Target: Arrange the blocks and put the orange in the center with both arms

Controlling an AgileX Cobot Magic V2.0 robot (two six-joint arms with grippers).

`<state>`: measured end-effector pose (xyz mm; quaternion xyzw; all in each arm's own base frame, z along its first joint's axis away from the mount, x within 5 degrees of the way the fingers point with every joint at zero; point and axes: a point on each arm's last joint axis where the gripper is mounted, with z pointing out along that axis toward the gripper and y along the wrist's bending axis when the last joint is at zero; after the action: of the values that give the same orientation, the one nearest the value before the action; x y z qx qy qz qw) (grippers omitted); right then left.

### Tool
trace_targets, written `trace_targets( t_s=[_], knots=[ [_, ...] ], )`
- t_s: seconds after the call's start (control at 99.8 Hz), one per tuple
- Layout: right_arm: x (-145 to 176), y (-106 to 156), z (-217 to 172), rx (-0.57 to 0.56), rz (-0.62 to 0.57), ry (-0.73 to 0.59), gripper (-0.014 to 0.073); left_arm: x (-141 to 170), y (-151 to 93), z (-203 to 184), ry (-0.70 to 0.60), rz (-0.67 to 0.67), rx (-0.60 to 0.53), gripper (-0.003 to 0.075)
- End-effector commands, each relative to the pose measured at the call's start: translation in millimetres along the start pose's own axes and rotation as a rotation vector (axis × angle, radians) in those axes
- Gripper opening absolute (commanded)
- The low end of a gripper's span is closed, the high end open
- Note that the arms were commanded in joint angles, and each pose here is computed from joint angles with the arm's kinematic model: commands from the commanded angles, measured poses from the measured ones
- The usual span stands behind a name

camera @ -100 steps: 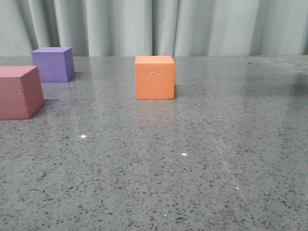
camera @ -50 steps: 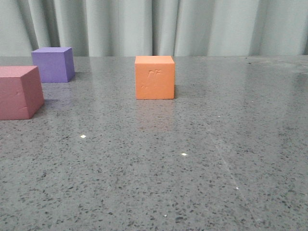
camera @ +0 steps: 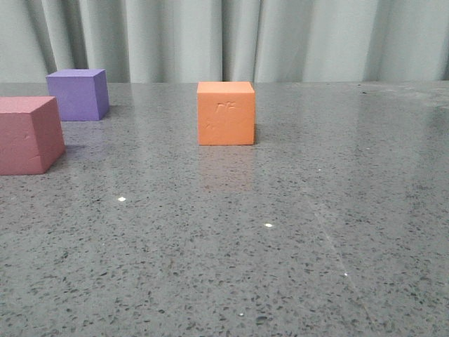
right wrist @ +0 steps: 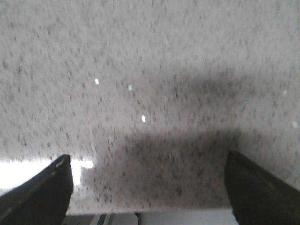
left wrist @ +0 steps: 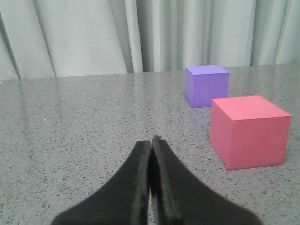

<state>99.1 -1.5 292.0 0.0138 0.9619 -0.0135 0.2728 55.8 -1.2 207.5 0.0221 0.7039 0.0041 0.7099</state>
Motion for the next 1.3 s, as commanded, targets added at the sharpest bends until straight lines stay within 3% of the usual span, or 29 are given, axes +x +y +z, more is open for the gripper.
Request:
trace_targets(
  t_s=[0.0,0.281,0.631,0.772,1.082,1.293],
  knots=[
    [3,-1,-9,-0.002,-0.009,-0.067,0.0645,10,-1,0,-0.054,-0.004,0.011,-0.0019],
    [20,-3,-28,0.001,-0.006,-0.179,0.0645,10,-1,0,-0.054,-0.004,0.011,-0.0019],
    [23,-3,-28,0.002,-0.005,-0.154,0.0614,10,-1,0,-0.054,-0.004,0.011,-0.0019],
    [23,-3,-28,0.002,-0.005,-0.154,0.0451,10,-1,0,-0.054,-0.004,0.011,-0.0019],
    [24,-3,-28,0.002,-0.005,-0.143,-0.0068,10,-1,0,-0.054,-0.004,0.011,-0.0019],
    [24,-3,-28,0.002,-0.005,-0.143,-0.0067,10,-1,0,-0.054,-0.004,0.011,-0.0019]
  ],
)
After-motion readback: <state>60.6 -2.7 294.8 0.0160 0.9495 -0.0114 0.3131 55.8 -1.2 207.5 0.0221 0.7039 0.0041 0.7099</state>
